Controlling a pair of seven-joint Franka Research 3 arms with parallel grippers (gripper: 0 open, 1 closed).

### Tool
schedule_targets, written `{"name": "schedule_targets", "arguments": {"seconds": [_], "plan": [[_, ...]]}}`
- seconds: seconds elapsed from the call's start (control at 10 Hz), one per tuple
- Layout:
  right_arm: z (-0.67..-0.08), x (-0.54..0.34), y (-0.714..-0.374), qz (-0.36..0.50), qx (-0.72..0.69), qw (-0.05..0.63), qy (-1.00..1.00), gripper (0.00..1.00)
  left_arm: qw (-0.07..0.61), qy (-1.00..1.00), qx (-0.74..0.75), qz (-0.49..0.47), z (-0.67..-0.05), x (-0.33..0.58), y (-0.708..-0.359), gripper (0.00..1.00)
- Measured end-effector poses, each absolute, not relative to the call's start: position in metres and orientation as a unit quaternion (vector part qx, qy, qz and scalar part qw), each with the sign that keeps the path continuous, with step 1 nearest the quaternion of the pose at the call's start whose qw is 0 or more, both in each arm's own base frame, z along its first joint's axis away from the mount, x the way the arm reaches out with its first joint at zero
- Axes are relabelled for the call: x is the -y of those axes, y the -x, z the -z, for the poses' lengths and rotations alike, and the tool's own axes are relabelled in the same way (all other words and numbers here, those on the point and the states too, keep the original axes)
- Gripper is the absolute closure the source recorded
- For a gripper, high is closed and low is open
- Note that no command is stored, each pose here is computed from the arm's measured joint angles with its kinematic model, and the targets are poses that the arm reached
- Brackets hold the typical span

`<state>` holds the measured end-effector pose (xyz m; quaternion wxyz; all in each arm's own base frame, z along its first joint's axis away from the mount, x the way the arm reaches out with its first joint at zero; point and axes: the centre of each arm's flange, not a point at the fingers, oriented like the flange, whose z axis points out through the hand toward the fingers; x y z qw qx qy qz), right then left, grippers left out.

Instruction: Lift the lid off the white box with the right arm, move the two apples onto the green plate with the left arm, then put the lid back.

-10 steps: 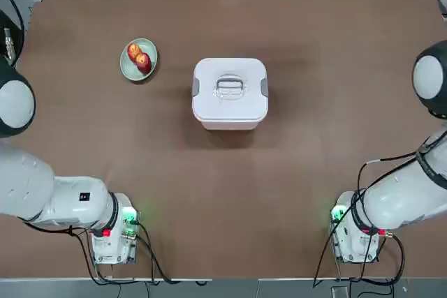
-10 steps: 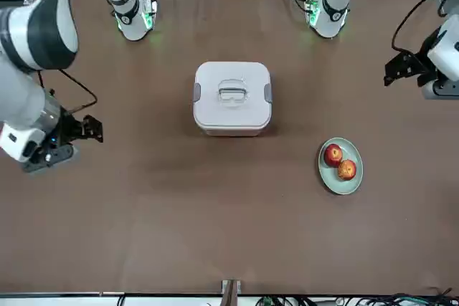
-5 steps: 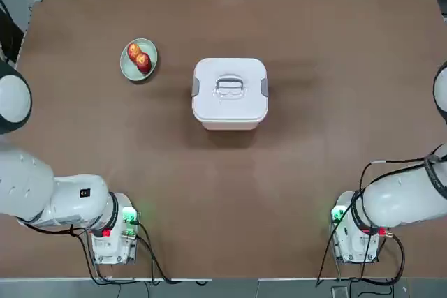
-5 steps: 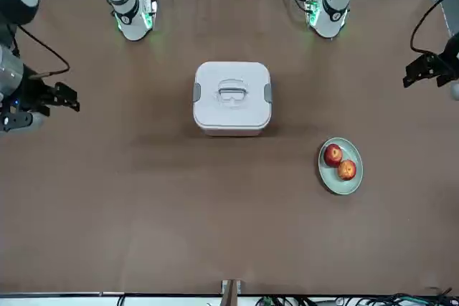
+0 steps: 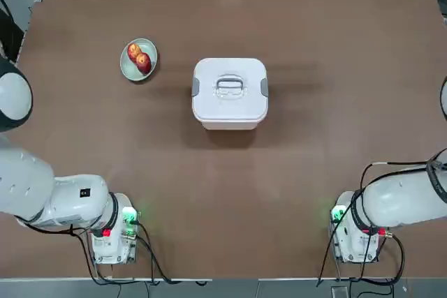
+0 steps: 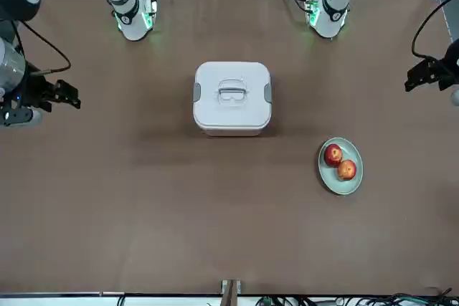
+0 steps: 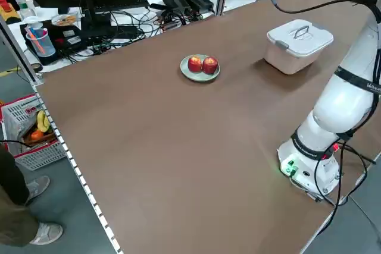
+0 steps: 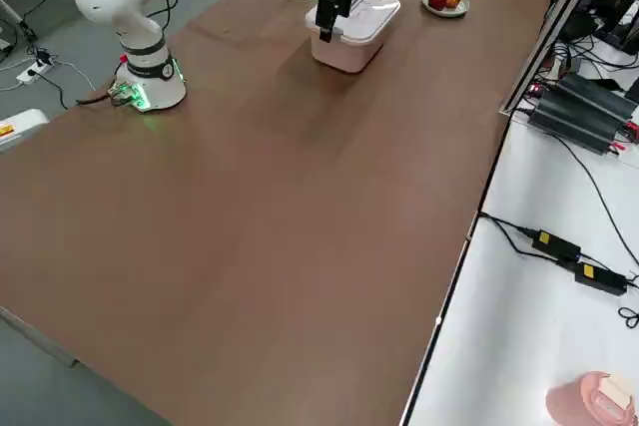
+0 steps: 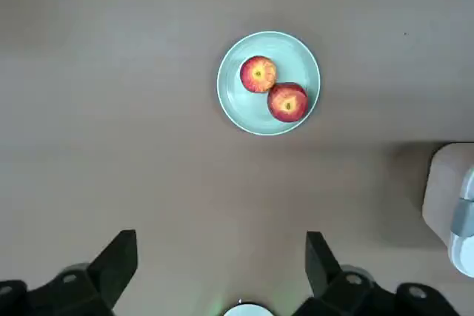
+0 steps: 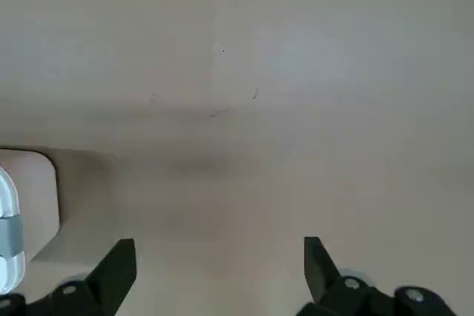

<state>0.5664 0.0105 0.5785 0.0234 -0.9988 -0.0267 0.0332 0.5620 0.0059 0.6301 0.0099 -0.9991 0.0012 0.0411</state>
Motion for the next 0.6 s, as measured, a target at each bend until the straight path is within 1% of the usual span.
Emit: {"name": "schedule_targets", "arguments": {"seconds": [0.6], "plan": [[-0.589,0.013,-0.560,-0.023,0.032,-0.002,0.999,0.00,0.010,0.999,-0.014,-0.041,-0.629,0.008,-0.562,0.00]]}}
